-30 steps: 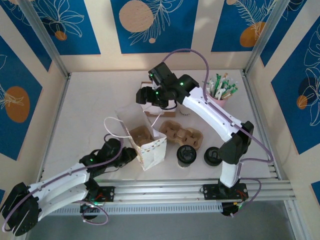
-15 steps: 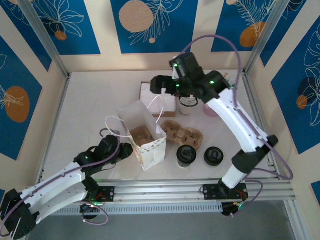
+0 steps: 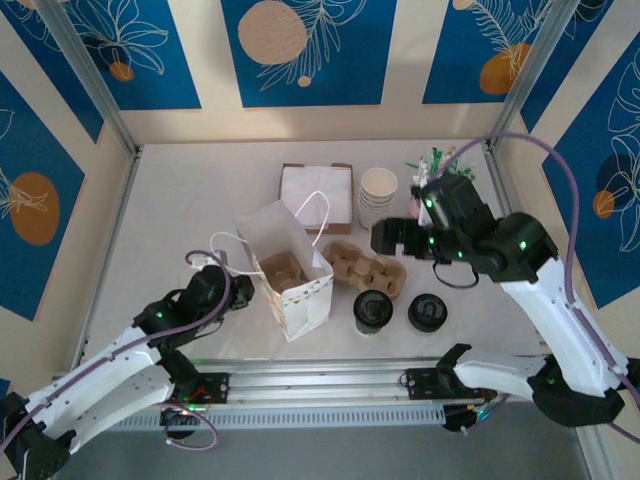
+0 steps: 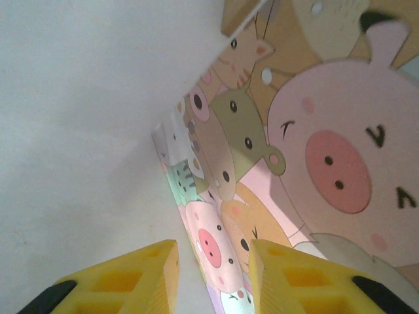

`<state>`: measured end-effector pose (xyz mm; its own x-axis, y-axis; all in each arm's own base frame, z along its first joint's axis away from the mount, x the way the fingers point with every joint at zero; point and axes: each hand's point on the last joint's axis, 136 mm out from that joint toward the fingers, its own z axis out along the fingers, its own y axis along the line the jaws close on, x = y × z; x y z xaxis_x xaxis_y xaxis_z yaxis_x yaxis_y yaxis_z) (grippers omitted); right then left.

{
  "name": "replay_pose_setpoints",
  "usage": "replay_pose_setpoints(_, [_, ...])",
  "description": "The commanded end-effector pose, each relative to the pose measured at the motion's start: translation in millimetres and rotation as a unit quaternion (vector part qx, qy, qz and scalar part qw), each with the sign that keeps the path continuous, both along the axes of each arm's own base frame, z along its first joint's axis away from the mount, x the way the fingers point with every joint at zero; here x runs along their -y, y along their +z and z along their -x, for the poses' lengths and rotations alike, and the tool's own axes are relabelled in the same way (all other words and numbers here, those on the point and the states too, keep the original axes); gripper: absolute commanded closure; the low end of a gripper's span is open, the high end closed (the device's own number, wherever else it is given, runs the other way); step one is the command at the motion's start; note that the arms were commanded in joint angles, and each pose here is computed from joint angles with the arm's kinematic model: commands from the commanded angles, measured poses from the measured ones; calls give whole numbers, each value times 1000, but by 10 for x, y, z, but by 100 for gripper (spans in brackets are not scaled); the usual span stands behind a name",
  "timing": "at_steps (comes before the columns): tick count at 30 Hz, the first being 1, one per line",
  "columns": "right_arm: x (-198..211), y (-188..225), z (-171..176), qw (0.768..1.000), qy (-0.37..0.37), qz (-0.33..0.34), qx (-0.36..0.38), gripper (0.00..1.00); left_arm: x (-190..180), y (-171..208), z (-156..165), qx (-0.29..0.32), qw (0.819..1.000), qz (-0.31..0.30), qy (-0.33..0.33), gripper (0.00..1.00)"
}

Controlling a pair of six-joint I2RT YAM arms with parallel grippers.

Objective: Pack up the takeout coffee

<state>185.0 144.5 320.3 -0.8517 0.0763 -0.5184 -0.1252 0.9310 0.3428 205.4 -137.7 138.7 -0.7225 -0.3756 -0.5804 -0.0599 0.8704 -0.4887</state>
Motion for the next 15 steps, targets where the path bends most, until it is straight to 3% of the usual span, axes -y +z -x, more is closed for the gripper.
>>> replay_pose_setpoints(1, [113, -413, 287, 996, -31, 17, -82, 6, -132, 130, -32, 25, 999, -33, 14, 66])
replay_pose_setpoints(8, [11, -1134, 595, 981, -23, 94, -169, 6, -264, 288, -31, 41, 997, -70, 19, 63])
replay_pose_setpoints(15, [-81, -1483, 597, 969, -28, 152, -192, 10, -345, 380, -5, 56, 995, -78, 22, 60])
